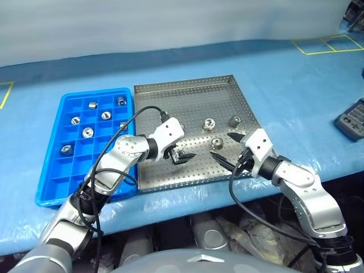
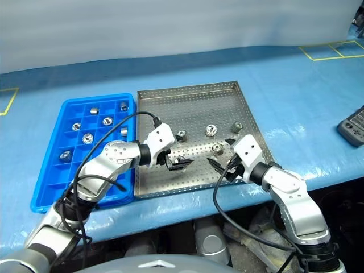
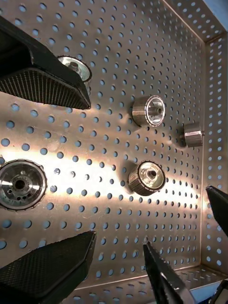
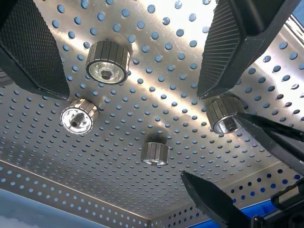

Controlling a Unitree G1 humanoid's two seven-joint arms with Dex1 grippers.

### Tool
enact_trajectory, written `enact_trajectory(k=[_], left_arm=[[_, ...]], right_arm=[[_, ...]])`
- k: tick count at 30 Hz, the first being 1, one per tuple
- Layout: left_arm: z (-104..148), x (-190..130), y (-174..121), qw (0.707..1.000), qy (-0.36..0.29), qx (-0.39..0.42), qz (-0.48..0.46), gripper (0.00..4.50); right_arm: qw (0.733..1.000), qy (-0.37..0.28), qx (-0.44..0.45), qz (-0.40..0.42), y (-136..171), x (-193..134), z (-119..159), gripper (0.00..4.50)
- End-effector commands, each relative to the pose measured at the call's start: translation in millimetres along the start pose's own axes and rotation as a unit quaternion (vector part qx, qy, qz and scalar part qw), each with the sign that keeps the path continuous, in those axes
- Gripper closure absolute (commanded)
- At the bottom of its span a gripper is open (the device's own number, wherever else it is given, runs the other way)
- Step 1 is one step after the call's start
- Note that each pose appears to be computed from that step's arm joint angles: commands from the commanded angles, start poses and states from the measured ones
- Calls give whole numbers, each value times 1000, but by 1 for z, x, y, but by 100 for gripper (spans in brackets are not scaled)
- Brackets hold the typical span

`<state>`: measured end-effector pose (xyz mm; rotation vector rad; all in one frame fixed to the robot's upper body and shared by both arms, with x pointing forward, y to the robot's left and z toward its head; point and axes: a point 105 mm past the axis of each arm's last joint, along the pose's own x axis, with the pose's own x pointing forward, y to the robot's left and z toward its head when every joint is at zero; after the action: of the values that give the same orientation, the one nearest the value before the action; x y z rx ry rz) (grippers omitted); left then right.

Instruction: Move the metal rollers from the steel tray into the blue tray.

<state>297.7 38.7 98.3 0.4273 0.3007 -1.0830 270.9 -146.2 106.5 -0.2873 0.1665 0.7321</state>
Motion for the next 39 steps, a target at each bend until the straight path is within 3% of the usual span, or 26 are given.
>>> enact_trajectory(k=[1, 14, 18, 24, 28, 39], left_arm=[[-12, 1, 1, 1000, 28, 0, 11, 5], [-31, 2, 4, 997, 62, -22, 31, 5], [-32, 4, 3, 997, 62, -25, 27, 95], [-32, 5, 1, 997, 63, -30, 22, 95], [-33, 5, 2, 997, 64, -31, 25, 186], [-35, 1, 6, 996, 71, -30, 36, 186]], right_arm=[[1000, -23, -11, 0, 0, 1, 12, 0], [1000, -27, -14, 3, 0, 5, 14, 0], [999, -29, -15, 3, 0, 6, 15, 0], [999, -32, -17, 2, 0, 6, 16, 0], [999, -33, -18, 1, -1, 6, 17, 0], [999, -38, -20, 3, -1, 10, 19, 0]])
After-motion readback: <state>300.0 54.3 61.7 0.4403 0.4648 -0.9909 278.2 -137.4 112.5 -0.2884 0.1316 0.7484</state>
